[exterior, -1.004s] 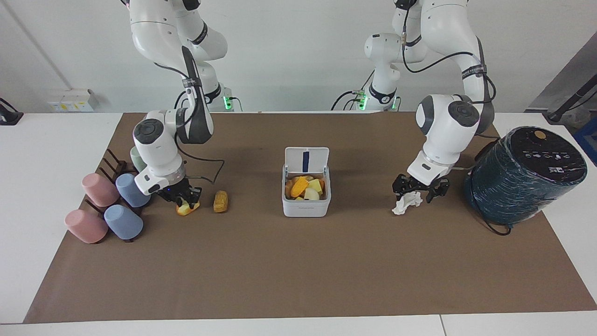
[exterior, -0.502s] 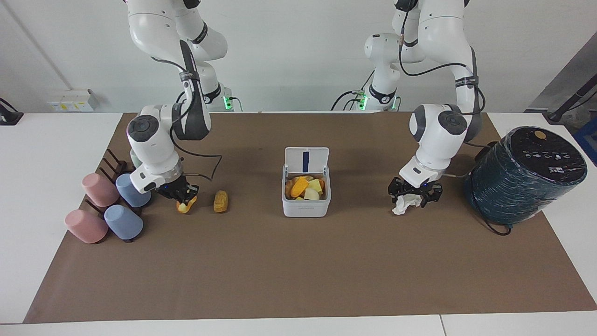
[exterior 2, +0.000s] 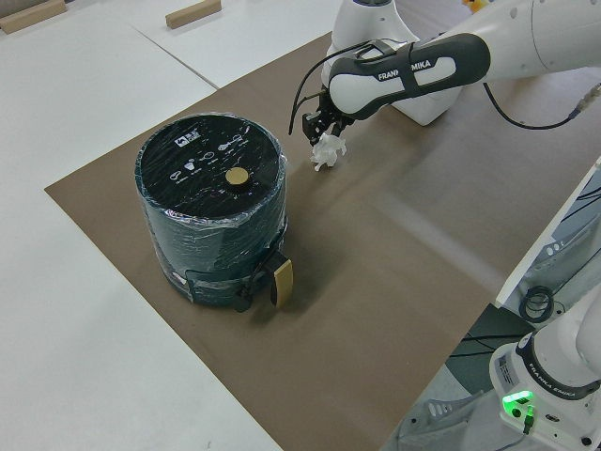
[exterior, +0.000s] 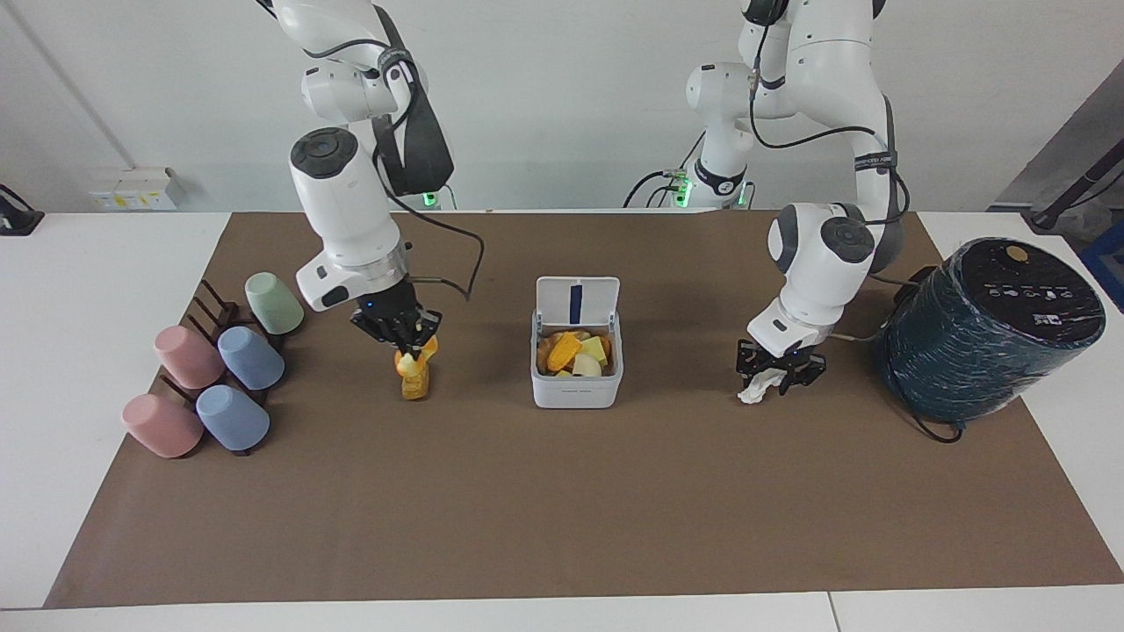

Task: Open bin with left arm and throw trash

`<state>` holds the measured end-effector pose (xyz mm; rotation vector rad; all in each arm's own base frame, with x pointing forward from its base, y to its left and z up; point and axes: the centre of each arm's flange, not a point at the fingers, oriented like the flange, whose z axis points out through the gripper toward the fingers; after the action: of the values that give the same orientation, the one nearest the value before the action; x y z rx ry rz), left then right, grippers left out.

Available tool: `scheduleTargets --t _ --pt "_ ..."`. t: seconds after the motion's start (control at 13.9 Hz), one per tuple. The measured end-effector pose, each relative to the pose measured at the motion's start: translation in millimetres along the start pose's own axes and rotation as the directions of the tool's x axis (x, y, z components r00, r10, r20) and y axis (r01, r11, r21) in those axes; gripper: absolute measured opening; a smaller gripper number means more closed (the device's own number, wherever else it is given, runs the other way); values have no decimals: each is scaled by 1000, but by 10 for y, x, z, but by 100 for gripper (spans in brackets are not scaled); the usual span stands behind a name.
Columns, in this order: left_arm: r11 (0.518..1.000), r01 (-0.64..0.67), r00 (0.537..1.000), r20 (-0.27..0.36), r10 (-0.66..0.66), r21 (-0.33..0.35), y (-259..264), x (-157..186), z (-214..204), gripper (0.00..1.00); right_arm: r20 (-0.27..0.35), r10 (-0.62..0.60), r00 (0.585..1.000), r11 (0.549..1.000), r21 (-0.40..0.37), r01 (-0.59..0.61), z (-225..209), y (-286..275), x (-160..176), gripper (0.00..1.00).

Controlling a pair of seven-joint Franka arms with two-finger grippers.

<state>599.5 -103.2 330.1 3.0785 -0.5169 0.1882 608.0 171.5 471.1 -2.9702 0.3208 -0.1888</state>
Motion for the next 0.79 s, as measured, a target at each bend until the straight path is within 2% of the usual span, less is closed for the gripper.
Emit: scheduleTargets --t 0.22,0.29,0.5,0.79 --pt "1000 -7 1000 -4 7 -1 30 19 -17 12 -27 -81 996 996 43 82 -91 -568 -123 10" --pt "1000 -10 1000 -8 10 -1 39 46 -53 3 -32 -107 994 993 52 109 -97 -751 -172 10" --pt "1000 -23 1000 1 23 -6 93 238 -341 2 -15 -162 987 985 60 163 92 -1275 -376 10" --pt "1000 5 1000 3 -5 -14 345 480 -740 2 9 -154 988 987 52 154 399 -1537 -497 10"
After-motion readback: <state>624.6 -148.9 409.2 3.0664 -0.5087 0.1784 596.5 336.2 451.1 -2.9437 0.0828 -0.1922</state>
